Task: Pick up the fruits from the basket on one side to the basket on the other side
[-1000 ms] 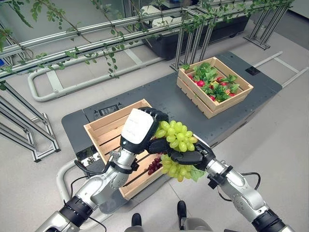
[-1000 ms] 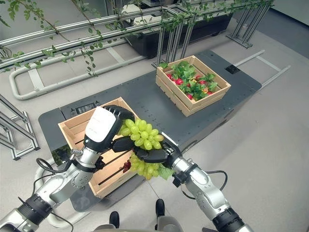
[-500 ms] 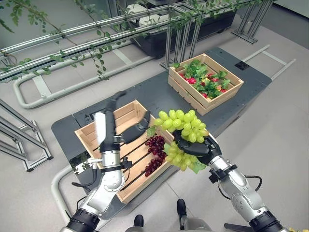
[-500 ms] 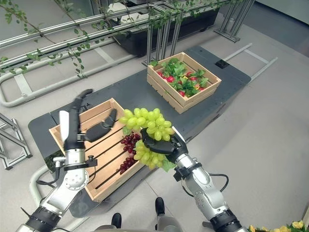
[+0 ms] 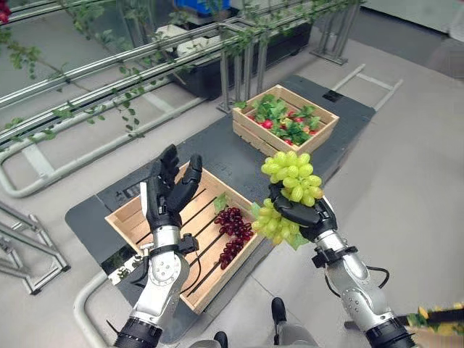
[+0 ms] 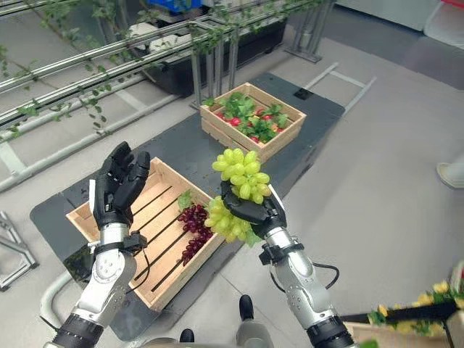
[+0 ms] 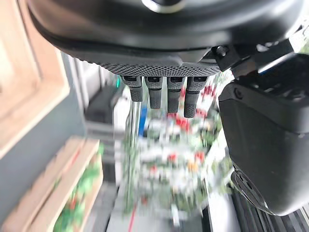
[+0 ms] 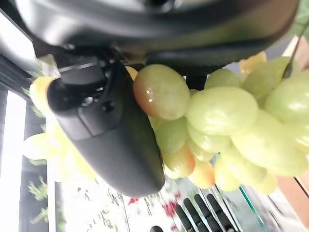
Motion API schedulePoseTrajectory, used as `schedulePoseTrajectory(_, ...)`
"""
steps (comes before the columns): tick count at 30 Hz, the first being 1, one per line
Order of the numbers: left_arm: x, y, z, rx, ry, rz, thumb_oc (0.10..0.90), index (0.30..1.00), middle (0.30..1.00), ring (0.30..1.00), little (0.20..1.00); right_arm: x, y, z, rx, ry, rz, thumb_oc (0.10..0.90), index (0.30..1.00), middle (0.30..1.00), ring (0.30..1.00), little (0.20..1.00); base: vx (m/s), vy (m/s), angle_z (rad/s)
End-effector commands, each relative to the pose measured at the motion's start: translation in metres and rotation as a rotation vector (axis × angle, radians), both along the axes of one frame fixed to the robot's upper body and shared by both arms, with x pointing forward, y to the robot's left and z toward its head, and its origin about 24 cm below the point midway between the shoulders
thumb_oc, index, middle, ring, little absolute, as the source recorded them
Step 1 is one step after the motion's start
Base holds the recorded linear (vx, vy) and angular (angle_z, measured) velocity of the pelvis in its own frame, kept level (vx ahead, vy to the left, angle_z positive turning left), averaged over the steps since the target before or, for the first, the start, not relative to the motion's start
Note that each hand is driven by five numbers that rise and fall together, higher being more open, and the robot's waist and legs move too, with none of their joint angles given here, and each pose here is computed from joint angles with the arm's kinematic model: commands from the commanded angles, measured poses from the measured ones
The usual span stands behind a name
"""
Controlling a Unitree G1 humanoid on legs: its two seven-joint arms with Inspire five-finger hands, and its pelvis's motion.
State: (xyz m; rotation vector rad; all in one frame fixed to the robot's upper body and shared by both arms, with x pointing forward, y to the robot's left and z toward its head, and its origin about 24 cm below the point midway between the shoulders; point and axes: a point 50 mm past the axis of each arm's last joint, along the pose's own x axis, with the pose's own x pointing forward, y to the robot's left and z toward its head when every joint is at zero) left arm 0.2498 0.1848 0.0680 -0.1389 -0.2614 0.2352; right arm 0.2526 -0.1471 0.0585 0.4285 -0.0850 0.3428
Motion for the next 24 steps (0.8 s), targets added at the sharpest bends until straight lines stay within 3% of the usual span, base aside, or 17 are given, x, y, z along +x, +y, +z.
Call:
schedulePoseTrajectory(1, 0.006, -0.017, 0.061, -0.008, -0.321, -0.116, 0.8, 0.9, 0.9, 0.9, 0.9, 0.009, -0.008, 0.077, 0.136, -0.414, -0.026, 0.4, 0.3, 0.3, 0.3, 0.3, -0.17, 0.116, -0.61)
schedulePoseTrajectory(8, 0.009, -0.018, 0.063, 0.01, -0.295, -0.108, 0.8, 0.9, 0.9, 0.9, 0.9, 0.012, 0.008, 0.081, 0.101, -0.462, 0.07, 0.4, 0.3, 0.3, 0.3, 0.3, -0.09, 0.019, -0.63)
schedulePoseTrajectory(15, 0.009, -0.022, 0.058, 0.021, -0.288, -0.09, 0.8, 0.9, 0.9, 0.9, 0.9, 0.011, 0.03, 0.084, 0.043, -0.47, 0.182, 0.4, 0.3, 0.3, 0.3, 0.3, -0.1, -0.123, -1.18)
schedulePoseTrajectory(24, 0.012, -0.03, 0.051, -0.017, -0.279, -0.122, 0.8, 0.9, 0.9, 0.9, 0.9, 0.006, 0.01, 0.068, 0.016, -0.412, 0.179, 0.4, 0.3, 0.3, 0.3, 0.3, -0.15, -0.155, -0.5)
